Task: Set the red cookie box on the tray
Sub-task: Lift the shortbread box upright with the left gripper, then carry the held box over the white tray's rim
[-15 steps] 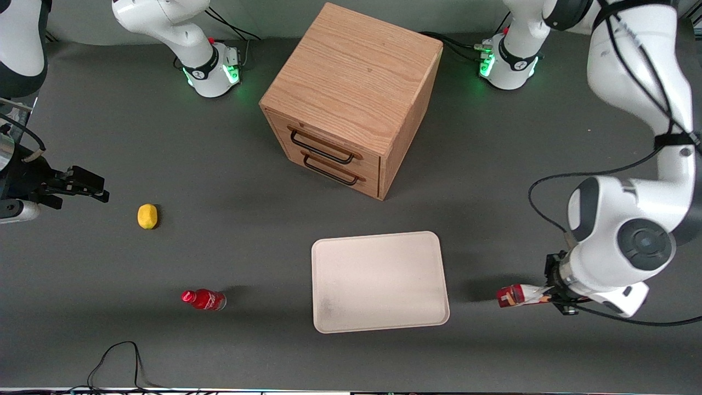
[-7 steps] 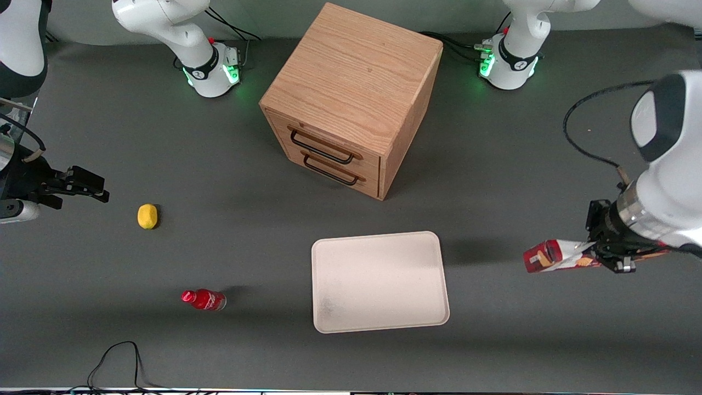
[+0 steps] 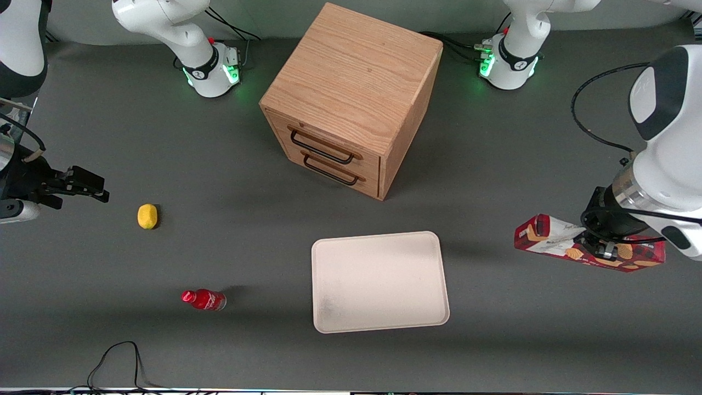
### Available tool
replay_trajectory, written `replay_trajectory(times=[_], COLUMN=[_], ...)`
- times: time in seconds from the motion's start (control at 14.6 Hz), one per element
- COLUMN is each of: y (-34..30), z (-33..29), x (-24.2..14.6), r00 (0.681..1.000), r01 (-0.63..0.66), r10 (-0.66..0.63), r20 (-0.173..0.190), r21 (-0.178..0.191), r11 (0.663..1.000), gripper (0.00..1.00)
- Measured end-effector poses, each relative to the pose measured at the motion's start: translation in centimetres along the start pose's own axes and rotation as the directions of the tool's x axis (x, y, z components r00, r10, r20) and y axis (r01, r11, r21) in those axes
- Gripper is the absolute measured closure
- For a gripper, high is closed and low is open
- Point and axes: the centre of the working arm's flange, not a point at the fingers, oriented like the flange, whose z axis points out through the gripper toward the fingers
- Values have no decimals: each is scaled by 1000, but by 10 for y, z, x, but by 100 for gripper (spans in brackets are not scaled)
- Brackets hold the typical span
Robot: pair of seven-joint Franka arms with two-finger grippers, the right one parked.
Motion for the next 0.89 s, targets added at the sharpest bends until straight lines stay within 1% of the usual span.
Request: replay_trajectory(times=[0.07,0.14,0.21,0.27,0.34,0.41,0.48,0.55,0.62,0.68,0.75,0.89], y=[-1,-1,-2,-4,-6,-7,-9,-10,-11,-12,-11,-8], z=[-1,-4,-6,-8,-10,-12,-14,-16,-17,-17,-17,-14], x=[-5,-10,-15,-21,-26,-28,-29,-30,-29,-30,-32,-47], r00=[993,974,944,905,854,787,714,644,592,556,527,475], r01=[-118,-227,-329,-424,-520,-616,-700,-765,-806,-831,-850,-880], r10=[118,227,329,424,520,615,699,764,805,830,849,878], r20=[2,4,7,15,25,32,37,39,42,47,50,57], r21=[0,-1,1,9,16,18,16,13,12,11,8,-1], r11=[993,974,944,905,854,787,714,644,592,556,527,476], gripper=[96,96,96,96,96,96,96,96,96,96,96,96])
